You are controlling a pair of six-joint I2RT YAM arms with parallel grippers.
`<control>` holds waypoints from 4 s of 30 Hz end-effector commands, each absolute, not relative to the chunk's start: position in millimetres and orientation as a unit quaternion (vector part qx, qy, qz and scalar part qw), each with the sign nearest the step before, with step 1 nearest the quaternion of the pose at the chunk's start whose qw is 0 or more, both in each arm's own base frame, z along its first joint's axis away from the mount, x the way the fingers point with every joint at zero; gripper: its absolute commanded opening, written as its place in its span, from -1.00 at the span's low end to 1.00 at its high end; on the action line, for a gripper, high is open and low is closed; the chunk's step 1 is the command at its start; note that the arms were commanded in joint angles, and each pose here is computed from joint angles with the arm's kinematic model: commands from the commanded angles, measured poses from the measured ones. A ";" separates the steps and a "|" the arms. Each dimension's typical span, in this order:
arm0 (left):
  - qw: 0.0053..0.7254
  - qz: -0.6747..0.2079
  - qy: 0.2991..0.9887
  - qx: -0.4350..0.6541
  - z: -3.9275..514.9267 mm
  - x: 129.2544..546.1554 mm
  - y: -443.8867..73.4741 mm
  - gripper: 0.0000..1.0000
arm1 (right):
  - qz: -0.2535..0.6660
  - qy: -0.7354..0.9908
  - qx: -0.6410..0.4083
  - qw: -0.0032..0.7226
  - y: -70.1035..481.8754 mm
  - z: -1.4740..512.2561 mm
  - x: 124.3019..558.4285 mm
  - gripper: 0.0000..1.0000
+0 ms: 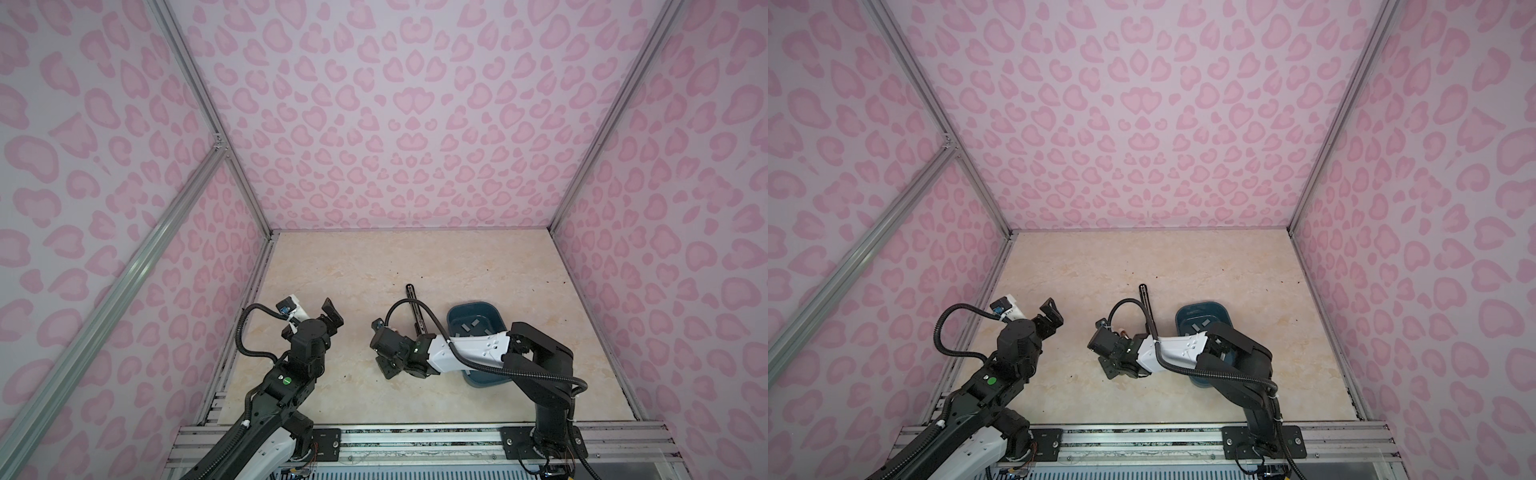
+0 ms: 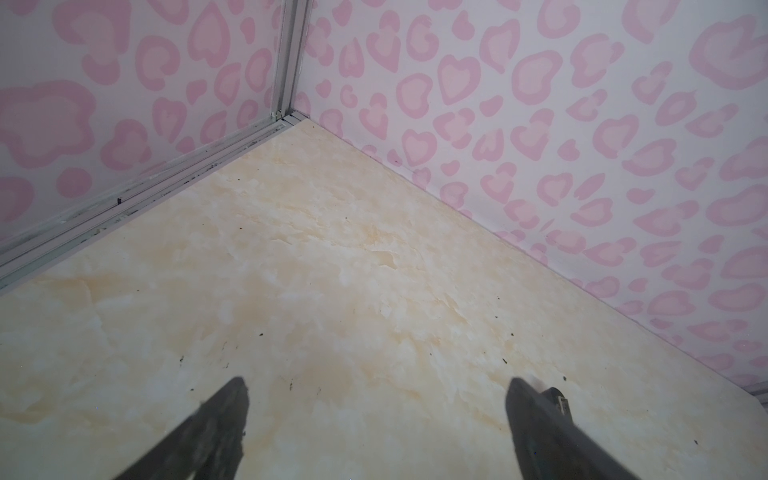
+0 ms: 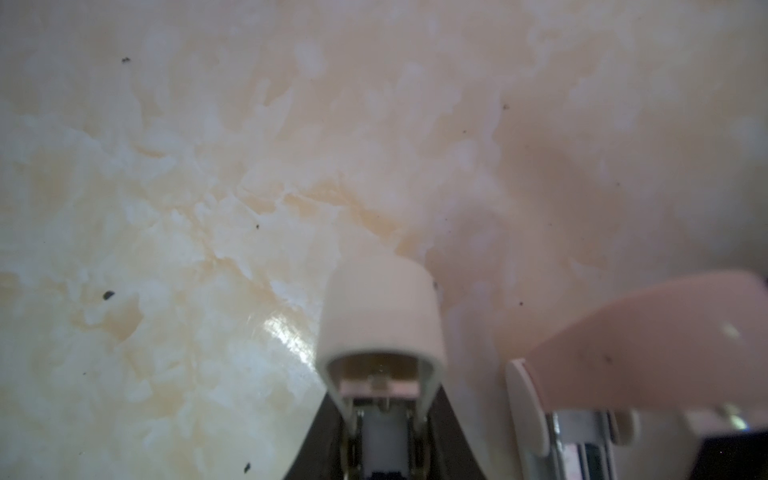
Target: Load the staples into the stapler
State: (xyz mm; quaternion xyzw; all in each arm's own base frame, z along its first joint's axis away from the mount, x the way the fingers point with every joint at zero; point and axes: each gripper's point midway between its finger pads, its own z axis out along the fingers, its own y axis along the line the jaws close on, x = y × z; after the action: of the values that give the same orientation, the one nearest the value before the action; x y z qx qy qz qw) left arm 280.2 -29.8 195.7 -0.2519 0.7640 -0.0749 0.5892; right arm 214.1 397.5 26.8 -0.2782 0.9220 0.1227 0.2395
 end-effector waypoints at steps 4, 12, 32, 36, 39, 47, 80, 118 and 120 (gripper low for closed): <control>0.595 -0.074 0.753 -0.270 195.7 277.8 -23.6 0.95 | 0.109 0.923 -0.275 0.247 391.2 29.2 214.7 -0.44; 0.592 -0.067 0.758 -0.268 193.2 279.4 -24.0 0.95 | 0.103 0.917 -0.282 0.263 392.2 36.3 211.7 -0.04; 0.563 -0.126 0.799 -0.170 184.3 291.1 -67.7 0.95 | 0.049 0.887 -0.132 0.440 272.7 158.5 270.8 -0.21; 0.548 -0.130 0.812 -0.156 177.4 297.5 -77.6 0.95 | 0.066 0.903 -0.052 0.421 225.9 155.3 290.0 -0.26; 0.533 -0.124 0.823 -0.153 171.6 301.5 -80.8 0.95 | 0.080 0.911 0.027 0.404 186.0 143.8 302.6 -0.33; 0.521 -0.129 0.830 -0.150 167.8 305.3 -86.5 0.95 | 0.087 0.912 0.150 0.372 123.8 112.7 318.1 -0.30; 0.534 -0.097 0.825 -0.161 170.7 297.9 -70.1 0.94 | 0.011 0.952 0.189 0.240 102.4 31.9 335.7 -0.22; 0.535 -0.097 0.823 -0.165 170.6 297.2 -68.8 0.95 | 0.034 0.957 0.168 0.233 113.3 24.1 318.6 -0.32; 0.533 -0.096 0.825 -0.164 169.5 297.5 -69.4 0.95 | 0.027 0.957 0.169 0.233 112.2 22.3 318.2 -0.33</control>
State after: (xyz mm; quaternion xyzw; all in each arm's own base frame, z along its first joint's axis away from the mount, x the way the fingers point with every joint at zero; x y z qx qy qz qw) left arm 296.4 -70.0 168.6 -0.1615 0.8259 -0.0977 0.5313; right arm 321.1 117.6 26.2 0.1705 0.9561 0.0476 0.2333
